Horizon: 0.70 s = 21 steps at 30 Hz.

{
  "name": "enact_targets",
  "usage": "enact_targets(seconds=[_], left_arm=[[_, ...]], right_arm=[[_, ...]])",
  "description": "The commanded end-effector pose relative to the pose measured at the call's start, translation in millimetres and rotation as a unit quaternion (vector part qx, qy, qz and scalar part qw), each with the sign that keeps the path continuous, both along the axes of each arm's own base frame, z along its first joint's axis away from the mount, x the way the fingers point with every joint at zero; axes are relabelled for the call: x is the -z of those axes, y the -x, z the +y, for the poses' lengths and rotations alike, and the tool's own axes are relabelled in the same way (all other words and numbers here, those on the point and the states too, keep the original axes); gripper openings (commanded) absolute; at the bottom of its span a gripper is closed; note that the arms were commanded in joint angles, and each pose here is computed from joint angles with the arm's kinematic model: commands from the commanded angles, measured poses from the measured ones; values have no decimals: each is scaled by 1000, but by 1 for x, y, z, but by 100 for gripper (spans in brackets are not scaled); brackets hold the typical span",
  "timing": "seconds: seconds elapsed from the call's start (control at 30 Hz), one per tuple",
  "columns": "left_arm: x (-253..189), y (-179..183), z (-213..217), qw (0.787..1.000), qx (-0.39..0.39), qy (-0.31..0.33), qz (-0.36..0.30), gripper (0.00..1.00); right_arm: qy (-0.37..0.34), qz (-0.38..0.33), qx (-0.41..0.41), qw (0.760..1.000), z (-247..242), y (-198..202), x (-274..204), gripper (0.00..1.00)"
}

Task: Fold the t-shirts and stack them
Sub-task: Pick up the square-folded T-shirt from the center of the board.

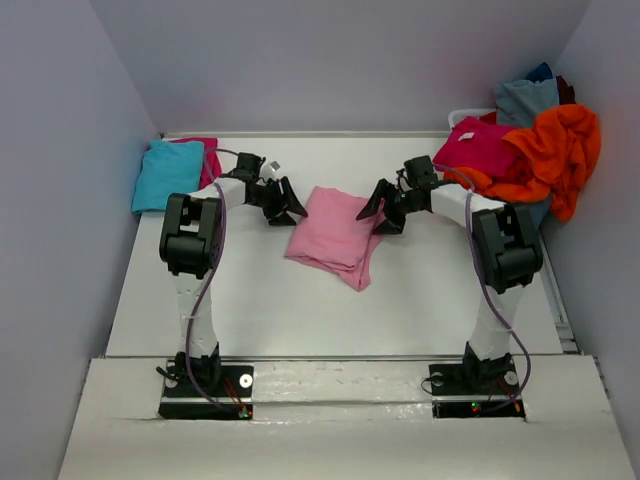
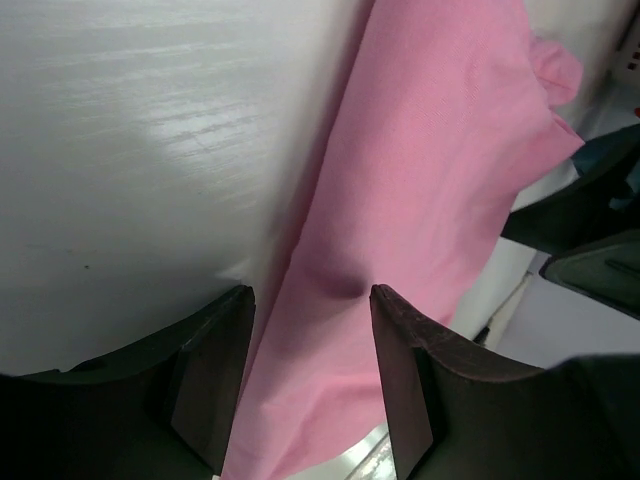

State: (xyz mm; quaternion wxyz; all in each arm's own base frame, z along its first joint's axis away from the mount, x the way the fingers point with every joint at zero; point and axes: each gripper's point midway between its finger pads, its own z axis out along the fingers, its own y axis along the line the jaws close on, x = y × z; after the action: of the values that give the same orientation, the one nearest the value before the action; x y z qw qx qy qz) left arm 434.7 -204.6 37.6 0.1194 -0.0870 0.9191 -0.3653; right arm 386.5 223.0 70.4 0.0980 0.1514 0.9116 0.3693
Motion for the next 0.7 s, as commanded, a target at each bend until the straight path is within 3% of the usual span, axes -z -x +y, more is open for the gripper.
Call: enact_targets(seconds=[0.0, 0.27, 0.4, 0.67], left_arm=[[41, 32, 1, 997, 20, 20, 65, 64], [56, 44, 5, 996, 19, 20, 87, 64], [56, 44, 5, 996, 18, 23, 89, 64], [58, 42, 4, 995, 16, 26, 93, 64]], right_arm=[[-24, -40, -36, 998, 27, -23, -23, 74], [-32, -59, -41, 997, 34, -32, -46, 74], [-15, -41, -37, 998, 28, -21, -38, 73], [-16, -82, -22, 996, 20, -9, -75, 73]])
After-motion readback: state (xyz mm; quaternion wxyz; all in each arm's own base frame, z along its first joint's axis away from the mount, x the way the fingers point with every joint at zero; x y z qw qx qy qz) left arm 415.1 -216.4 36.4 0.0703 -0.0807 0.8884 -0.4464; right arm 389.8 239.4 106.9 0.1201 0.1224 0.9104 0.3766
